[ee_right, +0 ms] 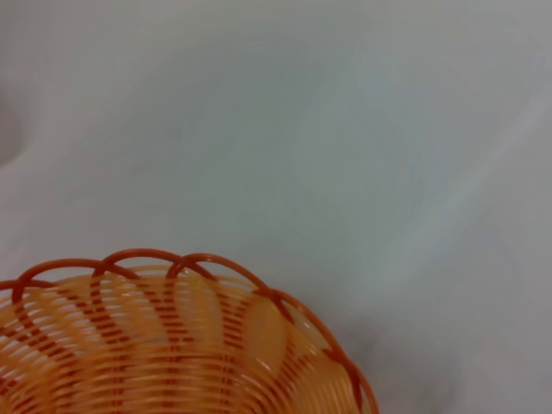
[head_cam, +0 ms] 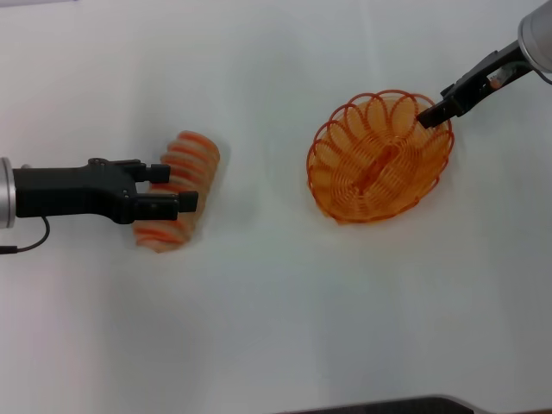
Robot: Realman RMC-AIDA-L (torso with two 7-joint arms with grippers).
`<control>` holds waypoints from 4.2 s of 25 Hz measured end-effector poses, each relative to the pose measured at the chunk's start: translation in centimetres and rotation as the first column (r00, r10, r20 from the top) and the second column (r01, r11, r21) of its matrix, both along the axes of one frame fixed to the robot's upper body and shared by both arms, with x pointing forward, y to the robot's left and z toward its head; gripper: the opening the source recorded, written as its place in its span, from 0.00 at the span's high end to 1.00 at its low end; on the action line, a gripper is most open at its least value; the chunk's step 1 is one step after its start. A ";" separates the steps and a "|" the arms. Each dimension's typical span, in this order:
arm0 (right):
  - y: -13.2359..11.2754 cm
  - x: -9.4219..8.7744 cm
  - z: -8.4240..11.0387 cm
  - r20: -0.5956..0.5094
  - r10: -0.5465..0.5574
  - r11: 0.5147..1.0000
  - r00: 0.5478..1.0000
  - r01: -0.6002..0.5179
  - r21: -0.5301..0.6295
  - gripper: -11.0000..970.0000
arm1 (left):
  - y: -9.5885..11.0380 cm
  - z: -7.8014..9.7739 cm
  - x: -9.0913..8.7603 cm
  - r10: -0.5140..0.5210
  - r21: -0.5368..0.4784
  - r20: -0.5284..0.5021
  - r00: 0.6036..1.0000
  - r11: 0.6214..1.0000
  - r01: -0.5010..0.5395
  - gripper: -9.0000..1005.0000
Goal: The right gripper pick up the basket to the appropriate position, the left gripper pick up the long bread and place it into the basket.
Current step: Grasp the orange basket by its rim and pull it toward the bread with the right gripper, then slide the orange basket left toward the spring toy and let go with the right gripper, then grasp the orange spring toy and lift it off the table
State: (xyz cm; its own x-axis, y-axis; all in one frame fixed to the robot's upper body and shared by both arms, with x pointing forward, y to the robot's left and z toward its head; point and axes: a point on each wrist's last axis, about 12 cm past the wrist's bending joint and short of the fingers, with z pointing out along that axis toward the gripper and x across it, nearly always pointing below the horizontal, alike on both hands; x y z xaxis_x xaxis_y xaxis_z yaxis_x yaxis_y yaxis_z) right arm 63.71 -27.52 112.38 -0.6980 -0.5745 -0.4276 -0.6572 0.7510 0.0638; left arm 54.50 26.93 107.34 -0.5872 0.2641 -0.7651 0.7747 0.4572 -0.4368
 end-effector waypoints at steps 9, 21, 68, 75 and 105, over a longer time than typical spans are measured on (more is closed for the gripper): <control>0.4 -0.3 -0.3 -0.010 0.019 1.000 1.000 -0.018 0.007 0.50 | -0.3 0.0 0.3 0.003 0.005 0.012 1.000 1.000 -0.003 0.19; 0.5 -0.9 0.4 -0.063 -0.024 0.988 0.998 0.033 0.152 0.89 | -0.5 -0.1 0.4 0.012 0.012 0.022 1.000 1.000 -0.013 0.20; -3.1 -5.3 -5.1 -0.422 -0.450 0.548 0.787 0.616 0.566 0.76 | -0.8 0.3 1.6 0.031 0.034 0.053 0.998 0.999 -0.033 0.21; -4.9 -4.7 -3.5 -0.337 -0.484 0.546 0.808 0.579 0.606 0.57 | -0.8 0.3 1.5 0.034 0.031 0.049 0.998 0.999 -0.036 0.21; -4.1 -8.6 0.9 0.213 0.183 0.798 0.960 -0.271 0.538 0.47 | -0.6 0.6 1.6 0.069 -0.001 -0.008 0.998 0.998 -0.069 0.22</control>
State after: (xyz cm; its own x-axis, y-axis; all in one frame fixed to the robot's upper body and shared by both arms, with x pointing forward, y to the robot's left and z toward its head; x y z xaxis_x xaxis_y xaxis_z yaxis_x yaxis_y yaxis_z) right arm 55.08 -31.58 113.26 -0.4836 -0.3406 -0.8063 -0.8392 0.4423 0.3165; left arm 56.10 26.30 107.90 -0.6103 0.2220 -0.7605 0.7378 0.5089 -0.4435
